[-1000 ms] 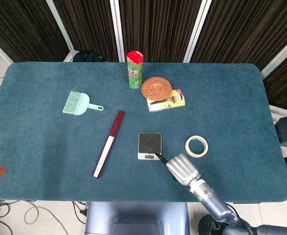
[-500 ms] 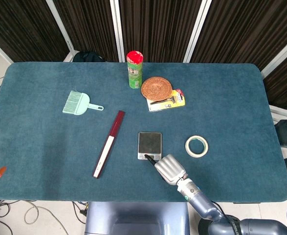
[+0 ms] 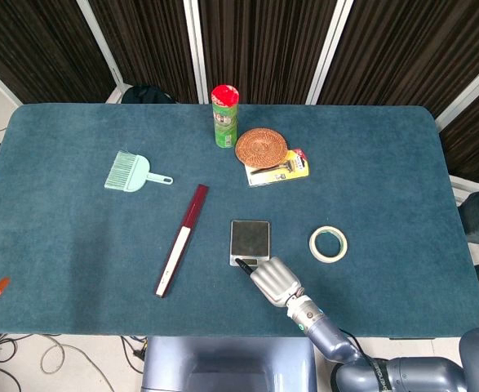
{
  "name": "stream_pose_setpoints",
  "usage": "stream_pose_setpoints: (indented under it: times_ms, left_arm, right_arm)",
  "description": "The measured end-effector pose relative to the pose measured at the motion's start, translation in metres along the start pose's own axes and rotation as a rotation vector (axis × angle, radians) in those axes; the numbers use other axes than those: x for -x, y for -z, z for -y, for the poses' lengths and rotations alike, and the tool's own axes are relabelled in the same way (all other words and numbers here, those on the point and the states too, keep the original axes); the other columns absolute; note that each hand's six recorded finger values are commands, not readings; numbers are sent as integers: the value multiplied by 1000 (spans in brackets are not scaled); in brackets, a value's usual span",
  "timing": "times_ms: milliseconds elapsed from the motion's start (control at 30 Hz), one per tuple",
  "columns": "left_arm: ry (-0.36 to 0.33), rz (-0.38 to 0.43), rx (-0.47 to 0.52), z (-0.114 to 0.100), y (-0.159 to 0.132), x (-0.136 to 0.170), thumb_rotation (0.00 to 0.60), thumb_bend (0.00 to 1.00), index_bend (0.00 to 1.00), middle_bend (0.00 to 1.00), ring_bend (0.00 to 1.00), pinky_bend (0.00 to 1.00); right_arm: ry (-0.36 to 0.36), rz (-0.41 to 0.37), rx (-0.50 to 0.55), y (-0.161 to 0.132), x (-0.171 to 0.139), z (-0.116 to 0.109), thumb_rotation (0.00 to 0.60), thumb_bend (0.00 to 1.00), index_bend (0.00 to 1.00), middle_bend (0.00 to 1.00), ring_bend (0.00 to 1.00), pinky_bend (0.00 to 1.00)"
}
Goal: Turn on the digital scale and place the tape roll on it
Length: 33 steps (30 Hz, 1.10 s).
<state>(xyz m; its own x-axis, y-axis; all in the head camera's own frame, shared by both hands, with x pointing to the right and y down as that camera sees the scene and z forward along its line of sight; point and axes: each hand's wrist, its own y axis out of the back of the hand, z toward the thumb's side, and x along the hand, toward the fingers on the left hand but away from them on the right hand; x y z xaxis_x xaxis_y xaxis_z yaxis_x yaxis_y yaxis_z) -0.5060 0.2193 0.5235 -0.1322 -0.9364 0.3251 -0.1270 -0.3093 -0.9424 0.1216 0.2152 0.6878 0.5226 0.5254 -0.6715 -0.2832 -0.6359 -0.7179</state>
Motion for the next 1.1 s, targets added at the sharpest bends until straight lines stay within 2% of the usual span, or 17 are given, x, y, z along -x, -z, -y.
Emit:
stream_pose_setpoints:
  times_ms: [1100]
  left_arm:
    - [-5, -2, 1, -1, 1, 0, 600, 0, 0, 0, 0, 0]
  right_arm:
    - [-36, 11, -42, -10, 15, 7, 600, 910, 9, 783, 896, 741]
